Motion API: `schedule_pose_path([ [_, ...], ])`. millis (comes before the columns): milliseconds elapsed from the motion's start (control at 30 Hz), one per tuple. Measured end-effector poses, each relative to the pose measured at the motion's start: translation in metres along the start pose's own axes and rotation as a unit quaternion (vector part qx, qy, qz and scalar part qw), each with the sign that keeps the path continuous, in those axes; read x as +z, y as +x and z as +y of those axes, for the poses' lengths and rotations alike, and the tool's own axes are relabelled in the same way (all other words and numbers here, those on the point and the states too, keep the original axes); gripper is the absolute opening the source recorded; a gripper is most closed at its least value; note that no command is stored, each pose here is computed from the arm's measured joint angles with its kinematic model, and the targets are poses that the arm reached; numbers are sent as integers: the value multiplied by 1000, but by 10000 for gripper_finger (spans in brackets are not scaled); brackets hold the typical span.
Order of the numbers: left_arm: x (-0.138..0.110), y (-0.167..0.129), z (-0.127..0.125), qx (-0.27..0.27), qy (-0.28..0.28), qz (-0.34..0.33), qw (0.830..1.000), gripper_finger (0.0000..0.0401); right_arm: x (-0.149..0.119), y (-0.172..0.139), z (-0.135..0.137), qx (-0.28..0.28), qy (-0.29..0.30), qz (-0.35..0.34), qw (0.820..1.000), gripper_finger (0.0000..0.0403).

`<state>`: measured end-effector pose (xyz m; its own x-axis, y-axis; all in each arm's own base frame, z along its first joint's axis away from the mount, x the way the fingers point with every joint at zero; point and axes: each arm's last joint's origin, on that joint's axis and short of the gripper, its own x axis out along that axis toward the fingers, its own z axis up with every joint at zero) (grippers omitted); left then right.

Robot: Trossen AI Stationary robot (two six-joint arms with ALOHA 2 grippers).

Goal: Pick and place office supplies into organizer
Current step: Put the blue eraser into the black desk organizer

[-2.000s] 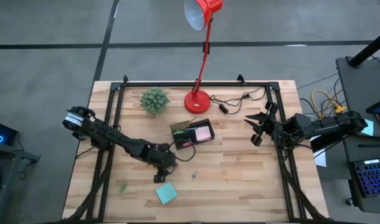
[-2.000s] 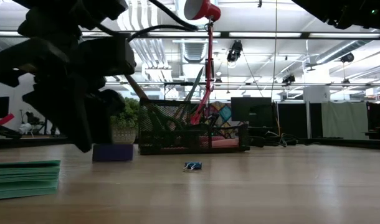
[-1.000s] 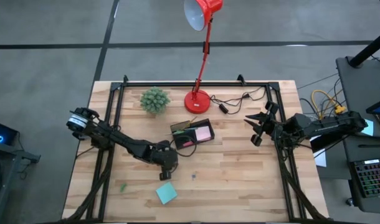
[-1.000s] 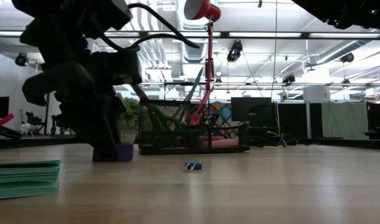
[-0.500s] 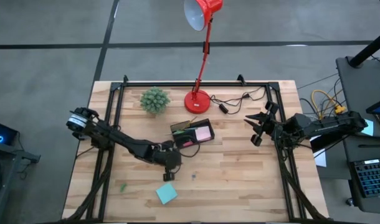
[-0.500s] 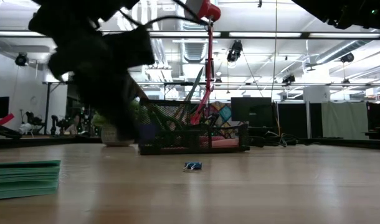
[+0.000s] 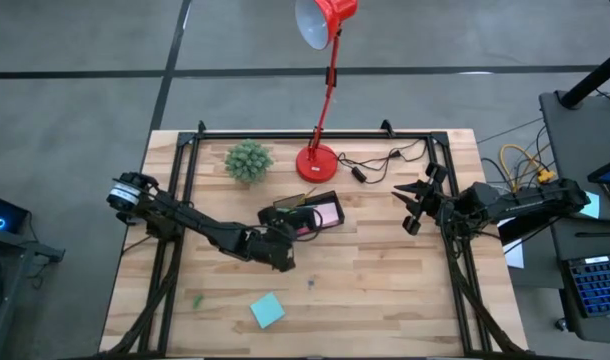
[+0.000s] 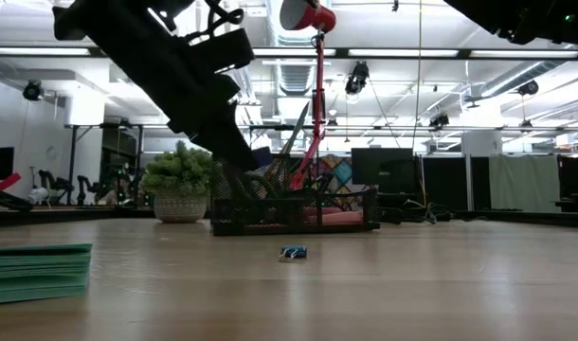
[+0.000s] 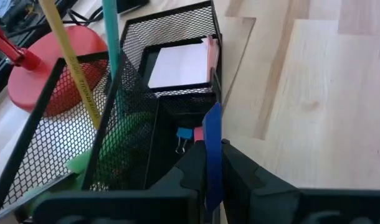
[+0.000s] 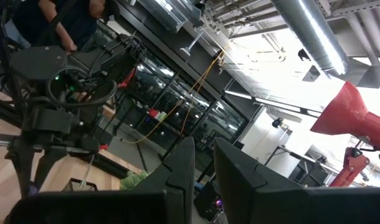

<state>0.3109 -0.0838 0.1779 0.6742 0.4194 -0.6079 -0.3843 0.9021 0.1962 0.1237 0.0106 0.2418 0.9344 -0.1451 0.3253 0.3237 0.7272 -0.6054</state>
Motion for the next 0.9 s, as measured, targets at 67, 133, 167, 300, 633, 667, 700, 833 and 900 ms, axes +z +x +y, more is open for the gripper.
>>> schedule_pose_path([
  [67, -1, 1, 2, 7, 0, 0, 1000, 12, 0, 0, 0, 0, 0, 0, 1000, 52],
  [133, -4, 5, 3, 14, 2, 6, 1000, 12, 0, 0, 0, 0, 0, 0, 1000, 52],
  [167, -6, 7, 3, 16, 3, 9, 1000, 12, 0, 0, 0, 0, 0, 0, 1000, 52],
  [300, -13, 18, 3, 28, 9, 25, 999, 12, 0, 0, 0, 0, 0, 0, 1000, 52],
  [633, -19, 30, -3, 34, 20, 40, 998, 16, 0, 0, 0, 0, 0, 0, 1000, 52],
  [667, -19, 29, -3, 32, 19, 40, 998, 20, 0, 0, 0, 0, 0, 0, 1000, 52],
  [700, -18, 28, -2, 30, 18, 39, 999, 25, 0, 0, 0, 0, 0, 0, 1000, 52],
  [833, -13, 23, 0, 26, 12, 31, 999, 57, 0, 0, 0, 0, 0, 0, 1000, 52],
  [900, -12, 22, 0, 25, 12, 30, 999, 78, 0, 0, 0, 0, 0, 0, 1000, 52],
])
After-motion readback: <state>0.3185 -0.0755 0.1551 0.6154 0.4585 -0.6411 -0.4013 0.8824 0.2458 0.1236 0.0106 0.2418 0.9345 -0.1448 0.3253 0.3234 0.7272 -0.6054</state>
